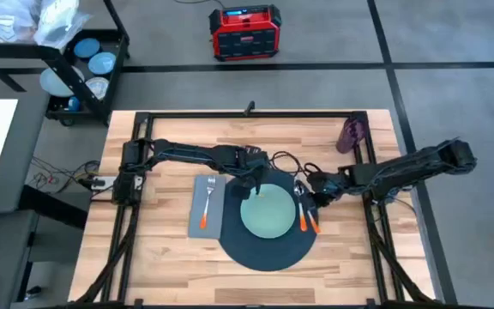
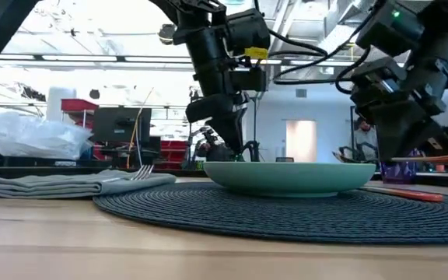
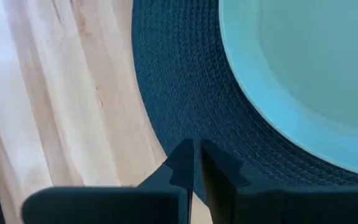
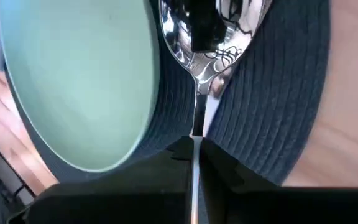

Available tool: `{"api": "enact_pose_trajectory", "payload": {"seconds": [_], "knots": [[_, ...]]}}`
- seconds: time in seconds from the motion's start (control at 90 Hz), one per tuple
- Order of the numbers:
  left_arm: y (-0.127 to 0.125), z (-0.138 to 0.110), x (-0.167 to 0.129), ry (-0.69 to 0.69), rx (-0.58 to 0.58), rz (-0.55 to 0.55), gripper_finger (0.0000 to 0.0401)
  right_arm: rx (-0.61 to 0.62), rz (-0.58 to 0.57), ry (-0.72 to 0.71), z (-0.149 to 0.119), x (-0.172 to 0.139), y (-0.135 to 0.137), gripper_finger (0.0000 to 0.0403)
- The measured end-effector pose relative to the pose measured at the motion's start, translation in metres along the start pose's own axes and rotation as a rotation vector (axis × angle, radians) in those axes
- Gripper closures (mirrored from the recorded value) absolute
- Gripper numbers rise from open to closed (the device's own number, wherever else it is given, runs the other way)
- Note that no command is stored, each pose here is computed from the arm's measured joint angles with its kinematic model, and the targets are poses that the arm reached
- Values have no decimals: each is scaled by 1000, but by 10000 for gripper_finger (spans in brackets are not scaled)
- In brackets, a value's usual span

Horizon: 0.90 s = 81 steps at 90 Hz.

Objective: Set table place
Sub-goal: Put the orange spoon on the blue placemat

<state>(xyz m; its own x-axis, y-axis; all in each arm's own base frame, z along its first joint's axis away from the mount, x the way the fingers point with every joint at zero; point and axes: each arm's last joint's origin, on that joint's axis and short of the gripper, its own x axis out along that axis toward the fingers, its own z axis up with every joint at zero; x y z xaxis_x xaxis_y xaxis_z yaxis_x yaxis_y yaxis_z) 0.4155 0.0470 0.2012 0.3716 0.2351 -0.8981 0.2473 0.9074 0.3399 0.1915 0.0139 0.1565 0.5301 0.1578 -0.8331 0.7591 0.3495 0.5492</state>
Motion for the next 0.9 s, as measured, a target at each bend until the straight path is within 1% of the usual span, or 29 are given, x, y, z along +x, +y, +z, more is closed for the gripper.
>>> {"api": "enact_pose_trajectory", "payload": {"seconds": [0.222,0.344,0.578,0.711,0.9], "knots": [[1,2,0,-17,4,4,390,25,-120,15,3,-3,-14,403],[1,2,0,-25,13,-1,390,13,-93,8,4,-3,-11,403],[1,4,0,-42,4,7,390,23,-170,36,1,-3,-18,403],[2,4,0,-46,1,9,390,17,-133,23,2,-2,-14,403],[2,4,0,-45,-6,9,390,26,-160,35,2,2,-16,403]]}}
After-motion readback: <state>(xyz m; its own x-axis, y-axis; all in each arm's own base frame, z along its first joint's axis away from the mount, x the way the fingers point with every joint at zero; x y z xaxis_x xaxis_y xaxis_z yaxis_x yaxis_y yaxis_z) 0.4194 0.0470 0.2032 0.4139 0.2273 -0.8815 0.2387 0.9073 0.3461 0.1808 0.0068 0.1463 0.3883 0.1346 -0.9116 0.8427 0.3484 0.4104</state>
